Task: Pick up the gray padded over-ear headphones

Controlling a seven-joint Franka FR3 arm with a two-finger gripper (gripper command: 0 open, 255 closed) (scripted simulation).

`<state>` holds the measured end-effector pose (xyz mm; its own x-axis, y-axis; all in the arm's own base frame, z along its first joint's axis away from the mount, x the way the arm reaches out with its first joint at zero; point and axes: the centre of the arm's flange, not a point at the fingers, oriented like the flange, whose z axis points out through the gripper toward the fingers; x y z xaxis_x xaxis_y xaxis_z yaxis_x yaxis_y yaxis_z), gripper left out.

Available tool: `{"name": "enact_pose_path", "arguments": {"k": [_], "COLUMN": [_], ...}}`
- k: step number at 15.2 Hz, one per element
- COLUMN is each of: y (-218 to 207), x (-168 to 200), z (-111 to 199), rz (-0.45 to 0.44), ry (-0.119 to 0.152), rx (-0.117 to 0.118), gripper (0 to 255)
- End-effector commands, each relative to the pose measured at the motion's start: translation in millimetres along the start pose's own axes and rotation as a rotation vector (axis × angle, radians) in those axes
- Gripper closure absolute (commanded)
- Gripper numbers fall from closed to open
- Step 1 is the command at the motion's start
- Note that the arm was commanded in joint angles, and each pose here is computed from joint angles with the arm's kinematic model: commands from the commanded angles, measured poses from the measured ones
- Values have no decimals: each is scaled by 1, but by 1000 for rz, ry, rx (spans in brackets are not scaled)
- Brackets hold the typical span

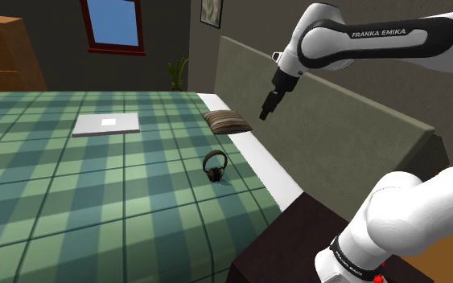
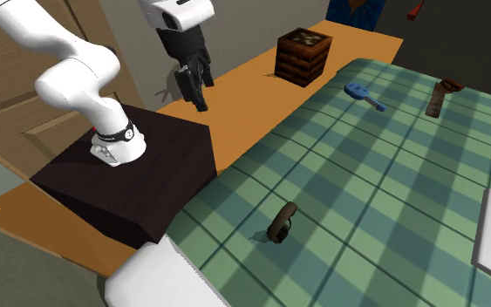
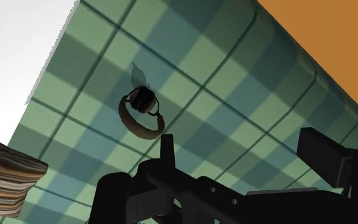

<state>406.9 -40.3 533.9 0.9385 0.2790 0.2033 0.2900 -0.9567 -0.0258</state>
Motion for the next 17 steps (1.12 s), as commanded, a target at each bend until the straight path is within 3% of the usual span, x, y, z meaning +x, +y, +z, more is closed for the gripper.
{"name": "enact_pose_path", "arguments": {"k": [1,17], "y": [16,94], "x": [11,103], "z": [21,201], "rz": [-59,-496], "ry": [-11,-108], "rx": [1,16], "gripper": [0,0]}}
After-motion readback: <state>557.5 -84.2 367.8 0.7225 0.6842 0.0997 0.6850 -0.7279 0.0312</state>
